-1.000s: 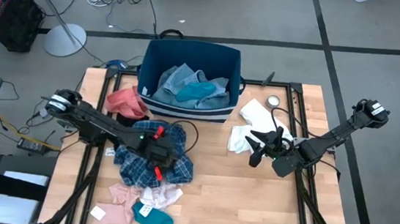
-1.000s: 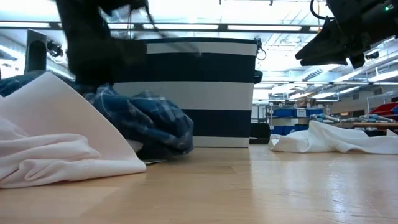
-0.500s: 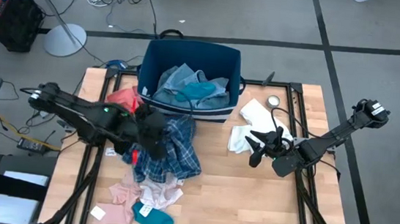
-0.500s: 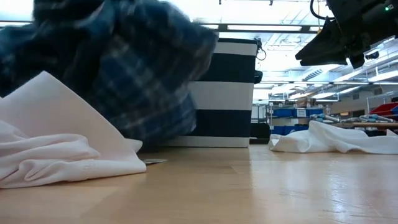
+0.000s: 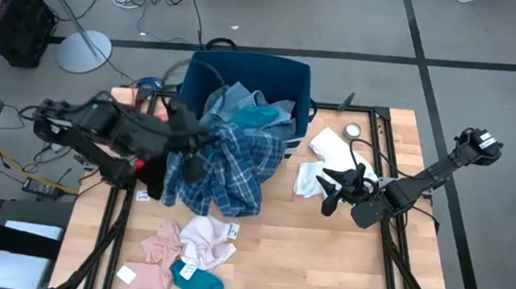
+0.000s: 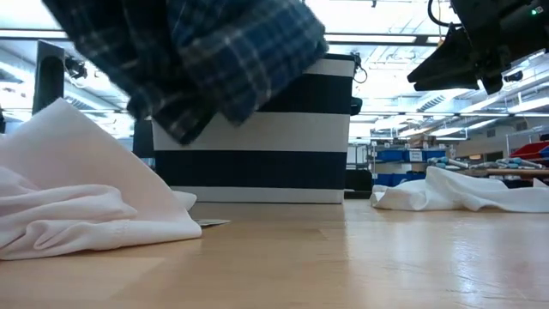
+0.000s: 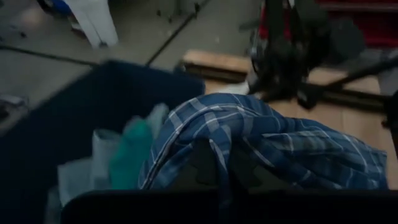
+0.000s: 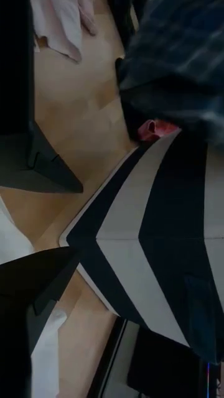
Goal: Sort clothes
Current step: Put the blue pajama into the blue laundry bin
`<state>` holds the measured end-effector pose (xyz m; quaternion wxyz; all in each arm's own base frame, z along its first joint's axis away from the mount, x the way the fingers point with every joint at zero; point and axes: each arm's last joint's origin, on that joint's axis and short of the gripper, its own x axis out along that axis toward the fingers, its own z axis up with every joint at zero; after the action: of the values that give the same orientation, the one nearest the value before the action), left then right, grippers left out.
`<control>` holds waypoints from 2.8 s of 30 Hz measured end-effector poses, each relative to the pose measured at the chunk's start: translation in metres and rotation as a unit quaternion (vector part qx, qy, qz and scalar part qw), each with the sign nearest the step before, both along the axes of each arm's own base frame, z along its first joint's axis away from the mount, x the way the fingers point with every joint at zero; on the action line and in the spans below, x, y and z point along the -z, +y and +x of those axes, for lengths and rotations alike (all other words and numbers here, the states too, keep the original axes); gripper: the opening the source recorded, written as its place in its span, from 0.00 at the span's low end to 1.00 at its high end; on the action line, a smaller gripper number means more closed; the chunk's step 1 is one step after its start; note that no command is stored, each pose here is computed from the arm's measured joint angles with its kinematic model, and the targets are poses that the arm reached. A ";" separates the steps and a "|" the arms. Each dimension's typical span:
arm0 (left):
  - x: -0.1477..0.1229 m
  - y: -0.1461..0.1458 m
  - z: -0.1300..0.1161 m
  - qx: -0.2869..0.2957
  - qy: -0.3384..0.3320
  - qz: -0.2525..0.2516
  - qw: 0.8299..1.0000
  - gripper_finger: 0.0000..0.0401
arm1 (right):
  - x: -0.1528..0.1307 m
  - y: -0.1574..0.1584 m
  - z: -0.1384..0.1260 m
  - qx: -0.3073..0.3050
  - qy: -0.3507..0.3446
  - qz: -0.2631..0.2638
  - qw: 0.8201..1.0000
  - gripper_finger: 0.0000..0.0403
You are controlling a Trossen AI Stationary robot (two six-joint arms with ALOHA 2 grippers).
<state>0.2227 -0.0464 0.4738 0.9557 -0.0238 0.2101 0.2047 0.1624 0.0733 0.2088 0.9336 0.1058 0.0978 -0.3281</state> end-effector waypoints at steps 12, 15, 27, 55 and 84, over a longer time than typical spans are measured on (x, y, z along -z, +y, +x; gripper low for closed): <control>-0.070 0.032 -0.018 -0.032 -0.138 0.092 0.986 0.00 | 0.000 0.000 0.000 0.000 0.000 0.000 1.000 0.37; -0.080 0.040 -0.020 -0.046 -0.161 0.120 0.979 0.00 | 0.000 0.000 0.000 0.000 0.002 -0.002 1.000 0.37; -0.085 0.088 -0.011 -0.104 -0.162 0.176 0.965 0.01 | 0.001 0.000 -0.001 0.000 0.006 -0.004 1.000 0.37; 0.067 0.232 0.071 -0.081 0.164 -0.036 0.983 0.01 | 0.002 -0.001 -0.002 0.000 0.017 -0.011 1.000 0.37; 0.259 0.260 0.113 -0.109 0.282 -0.162 0.939 0.10 | 0.004 -0.002 -0.003 -0.005 0.029 -0.010 1.000 0.37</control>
<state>0.3353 0.2138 0.2149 0.8125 -0.1426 0.4971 0.2690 0.1597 0.0715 0.2044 0.9330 0.0861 0.1219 -0.3274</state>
